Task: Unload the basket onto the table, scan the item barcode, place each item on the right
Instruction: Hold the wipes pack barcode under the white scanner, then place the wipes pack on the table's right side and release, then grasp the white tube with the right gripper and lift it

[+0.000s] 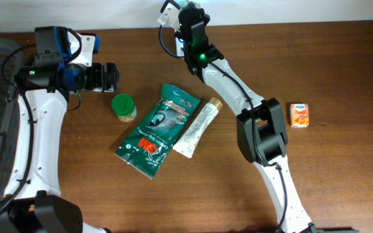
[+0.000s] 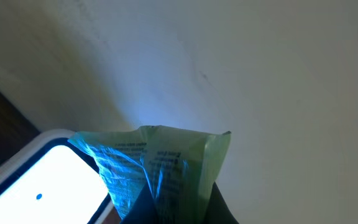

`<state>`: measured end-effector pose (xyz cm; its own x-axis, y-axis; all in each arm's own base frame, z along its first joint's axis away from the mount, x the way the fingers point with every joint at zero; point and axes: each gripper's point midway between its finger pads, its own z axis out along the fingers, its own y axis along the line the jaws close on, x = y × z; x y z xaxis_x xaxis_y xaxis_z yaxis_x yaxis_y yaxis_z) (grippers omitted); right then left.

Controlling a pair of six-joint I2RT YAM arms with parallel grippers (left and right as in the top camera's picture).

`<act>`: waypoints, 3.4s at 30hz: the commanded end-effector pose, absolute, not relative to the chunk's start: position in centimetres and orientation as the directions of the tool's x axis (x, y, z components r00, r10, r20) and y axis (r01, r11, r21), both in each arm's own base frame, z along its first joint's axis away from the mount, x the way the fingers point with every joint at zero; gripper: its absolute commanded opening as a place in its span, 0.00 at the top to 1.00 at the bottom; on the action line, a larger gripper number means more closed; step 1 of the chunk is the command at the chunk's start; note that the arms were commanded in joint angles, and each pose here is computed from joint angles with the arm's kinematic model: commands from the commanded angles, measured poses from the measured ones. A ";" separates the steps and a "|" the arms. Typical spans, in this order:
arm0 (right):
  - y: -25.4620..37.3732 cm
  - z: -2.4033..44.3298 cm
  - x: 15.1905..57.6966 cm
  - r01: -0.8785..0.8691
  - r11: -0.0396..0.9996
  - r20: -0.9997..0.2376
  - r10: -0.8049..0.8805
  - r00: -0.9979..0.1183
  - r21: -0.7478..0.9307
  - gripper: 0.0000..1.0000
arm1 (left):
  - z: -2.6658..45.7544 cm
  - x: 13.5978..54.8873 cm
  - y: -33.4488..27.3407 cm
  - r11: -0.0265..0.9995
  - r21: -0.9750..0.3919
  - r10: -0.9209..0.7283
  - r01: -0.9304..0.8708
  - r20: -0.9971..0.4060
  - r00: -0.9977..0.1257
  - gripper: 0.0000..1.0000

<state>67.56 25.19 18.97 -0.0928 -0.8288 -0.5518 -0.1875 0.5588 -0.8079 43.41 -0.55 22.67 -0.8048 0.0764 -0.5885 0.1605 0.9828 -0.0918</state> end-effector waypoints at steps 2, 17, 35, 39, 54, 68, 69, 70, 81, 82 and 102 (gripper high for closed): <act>26.2 29.0 64.3 -0.126 0.748 -0.746 -0.662 -0.069 -0.652 0.96 | 23.2 43.4 -0.4 0.982 -0.082 0.088 0.171 -0.601 -0.795 0.01; 3.8 20.2 41.0 0.195 0.979 -0.229 0.177 -0.957 -0.061 0.96 | 23.2 43.4 -0.4 0.982 -0.082 0.088 0.171 -0.601 -0.795 0.01; 10.8 12.9 36.0 0.085 0.925 0.104 0.050 -0.993 0.371 0.21 | 23.2 43.4 -0.4 0.982 -0.082 0.088 0.171 -0.601 -0.795 0.01; 17.7 8.3 32.0 0.171 0.934 0.227 0.100 -0.969 0.315 0.01 | 23.2 43.4 -0.4 0.982 -0.082 0.088 0.171 -0.601 -0.795 0.01; 22.0 2.6 34.3 0.230 0.908 0.049 0.228 -0.972 0.349 0.95 | 23.2 43.4 -0.4 0.982 -0.082 0.088 0.171 -0.601 -0.795 0.01; 11.1 5.3 38.8 -0.174 0.861 -0.154 -0.113 -0.982 0.479 0.40 | 23.2 43.4 -0.4 0.982 -0.082 0.088 0.171 -0.601 -0.795 0.01; 11.1 5.1 38.8 -0.173 0.863 -0.150 -0.114 -0.982 0.475 0.31 | 23.2 43.4 -0.4 0.982 -0.082 0.088 0.171 -0.601 -0.795 0.01; 11.0 4.7 38.7 -0.167 0.865 -0.139 -0.114 -0.984 0.474 0.29 | 23.2 43.4 -0.4 0.982 -0.082 0.089 0.171 -0.601 -0.795 0.01; 11.1 0.4 38.7 -0.131 0.859 -0.087 -0.102 -0.991 0.495 0.76 | 23.2 43.4 -0.4 0.982 -0.082 0.089 0.171 -0.601 -0.795 0.01; 12.0 1.0 38.6 -0.124 0.827 -0.086 -0.091 -0.992 0.548 0.96 | 23.2 43.4 -0.4 0.982 -0.082 0.088 0.171 -0.601 -0.795 0.01; 18.0 29.2 38.2 -0.449 0.725 -0.572 -0.092 -0.815 0.522 0.96 | 23.2 43.4 -0.4 0.982 -0.082 0.088 0.171 -0.601 -0.794 0.01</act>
